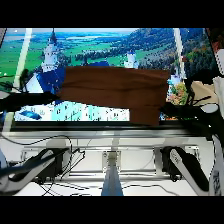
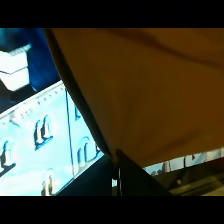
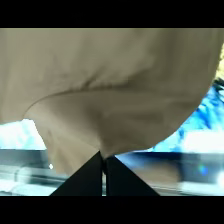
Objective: Fold the clothes and pants, and hang the long-sleeved shirts on hangers.
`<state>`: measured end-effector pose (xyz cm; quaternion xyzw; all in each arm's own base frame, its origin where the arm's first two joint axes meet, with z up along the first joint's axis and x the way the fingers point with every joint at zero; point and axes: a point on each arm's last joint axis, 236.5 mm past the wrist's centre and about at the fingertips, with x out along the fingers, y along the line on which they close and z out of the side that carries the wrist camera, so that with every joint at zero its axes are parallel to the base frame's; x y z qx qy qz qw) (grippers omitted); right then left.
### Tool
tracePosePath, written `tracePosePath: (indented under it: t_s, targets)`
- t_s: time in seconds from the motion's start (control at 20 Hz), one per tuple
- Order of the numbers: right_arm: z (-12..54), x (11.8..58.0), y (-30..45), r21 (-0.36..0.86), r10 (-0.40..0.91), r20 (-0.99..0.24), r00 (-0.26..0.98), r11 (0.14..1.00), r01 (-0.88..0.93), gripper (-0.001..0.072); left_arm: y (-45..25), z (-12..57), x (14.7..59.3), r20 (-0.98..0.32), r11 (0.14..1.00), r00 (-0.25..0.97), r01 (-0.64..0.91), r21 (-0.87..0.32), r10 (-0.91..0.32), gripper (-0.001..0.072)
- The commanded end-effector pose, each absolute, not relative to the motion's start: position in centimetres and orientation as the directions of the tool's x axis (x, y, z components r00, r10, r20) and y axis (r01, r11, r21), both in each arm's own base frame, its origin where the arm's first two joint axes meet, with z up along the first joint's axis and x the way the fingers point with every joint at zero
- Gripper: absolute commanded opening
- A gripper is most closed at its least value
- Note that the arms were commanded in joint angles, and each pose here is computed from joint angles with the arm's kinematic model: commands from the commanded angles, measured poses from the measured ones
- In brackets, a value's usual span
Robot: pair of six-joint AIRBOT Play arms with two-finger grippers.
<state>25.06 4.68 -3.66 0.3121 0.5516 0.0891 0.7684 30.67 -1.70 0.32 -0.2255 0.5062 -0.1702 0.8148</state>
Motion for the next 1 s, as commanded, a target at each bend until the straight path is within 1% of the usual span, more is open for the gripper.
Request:
tracePosePath:
  t_s: [0.0,0.1,0.25,0.35,0.45,0.5,0.55,0.65,0.8,0.95]
  targets:
    - [1.4,23.1,6.3,0.596,0.479,-0.747,0.46,0.79,0.145,0.001,0.6,4.2,27.8,-0.768,0.887,0.504,-0.007,-0.462,-0.396,0.0016]
    - [4.2,23.0,7.4,0.644,0.491,-0.685,0.539,0.753,0.133,0.001,0.4,5.6,27.4,-0.75,0.901,0.551,0.007,-0.435,-0.366,0.0016]
    - [7.8,25.8,7.5,0.729,0.485,-0.546,0.683,0.677,0.102,0.0009,0.4,4.8,28.6,-0.737,0.907,0.583,-0.001,-0.421,-0.342,0.0016]
    - [8.1,27.9,6.8,0.756,0.461,-0.509,0.727,0.643,0.121,0.0009,0.4,4.2,30.5,-0.709,0.891,0.623,-0.04,-0.452,-0.331,0.0016]
    - [7.3,29.9,7.7,0.773,0.478,-0.494,0.726,0.624,0.115,0.0009,0.0,4.1,32.9,-0.668,0.867,0.661,-0.053,-0.495,-0.342,0.0016]
    - [6.7,31.0,8.3,0.769,0.481,-0.497,0.722,0.63,0.108,0.001,-0.2,3.9,34.1,-0.65,0.853,0.677,-0.062,-0.518,-0.345,0.0016]
    - [5.9,32.3,8.8,0.746,0.471,-0.512,0.719,0.658,0.1,0.0009,-0.6,3.3,35.2,-0.64,0.843,0.685,-0.07,-0.533,-0.347,0.0016]
    - [4.8,35.3,9.6,0.695,0.44,-0.542,0.716,0.714,0.087,0.001,-1.2,1.6,36.9,-0.651,0.851,0.683,-0.081,-0.519,-0.332,0.0016]
    - [4.0,40.1,10.2,0.642,0.432,-0.59,0.682,0.764,0.072,0.001,-0.6,0.0,39.2,-0.65,0.872,0.715,-0.118,-0.474,-0.257,0.0016]
    - [2.2,44.3,8.6,0.59,0.386,-0.637,0.667,0.801,0.1,0.001,1.6,0.6,40.6,-0.619,0.884,0.768,-0.162,-0.438,-0.166,0.0017]
